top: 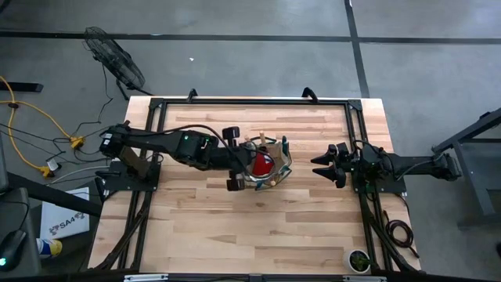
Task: Pick & Place Garden tools in Gardening bag
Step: Put the green shears into the brown gardening bag
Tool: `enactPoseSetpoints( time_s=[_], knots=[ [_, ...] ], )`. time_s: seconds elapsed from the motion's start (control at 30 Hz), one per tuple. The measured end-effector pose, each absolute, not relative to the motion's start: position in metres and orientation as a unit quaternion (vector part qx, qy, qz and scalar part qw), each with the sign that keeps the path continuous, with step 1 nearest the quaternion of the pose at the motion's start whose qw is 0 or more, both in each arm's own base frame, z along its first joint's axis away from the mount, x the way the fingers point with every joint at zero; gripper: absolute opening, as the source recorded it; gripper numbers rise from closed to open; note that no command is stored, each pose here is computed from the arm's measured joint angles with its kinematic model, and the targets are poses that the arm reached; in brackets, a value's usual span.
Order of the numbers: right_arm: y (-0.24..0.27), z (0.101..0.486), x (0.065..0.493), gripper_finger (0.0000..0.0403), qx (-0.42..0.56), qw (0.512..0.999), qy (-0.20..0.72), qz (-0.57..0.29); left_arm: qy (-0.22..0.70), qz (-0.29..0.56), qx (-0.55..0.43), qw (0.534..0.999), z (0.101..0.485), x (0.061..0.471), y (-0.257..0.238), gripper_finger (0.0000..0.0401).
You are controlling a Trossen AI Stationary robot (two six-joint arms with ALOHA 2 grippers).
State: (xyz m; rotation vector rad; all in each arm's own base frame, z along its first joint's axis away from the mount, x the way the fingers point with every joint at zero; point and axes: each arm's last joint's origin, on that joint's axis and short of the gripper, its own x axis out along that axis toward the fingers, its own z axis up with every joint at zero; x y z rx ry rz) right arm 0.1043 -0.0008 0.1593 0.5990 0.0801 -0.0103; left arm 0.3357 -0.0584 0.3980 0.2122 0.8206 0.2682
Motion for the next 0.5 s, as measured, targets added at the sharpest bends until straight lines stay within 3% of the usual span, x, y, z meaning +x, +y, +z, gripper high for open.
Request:
enactPoseSetpoints(
  time_s=[0.5],
  knots=[
    [-0.0007,0.1592,0.1043,0.0256,0.295,0.955,0.039,-0.005,0.389,0.088,0.078,0.914,0.4036,0.3329,-0.0602,0.0]
  ],
)
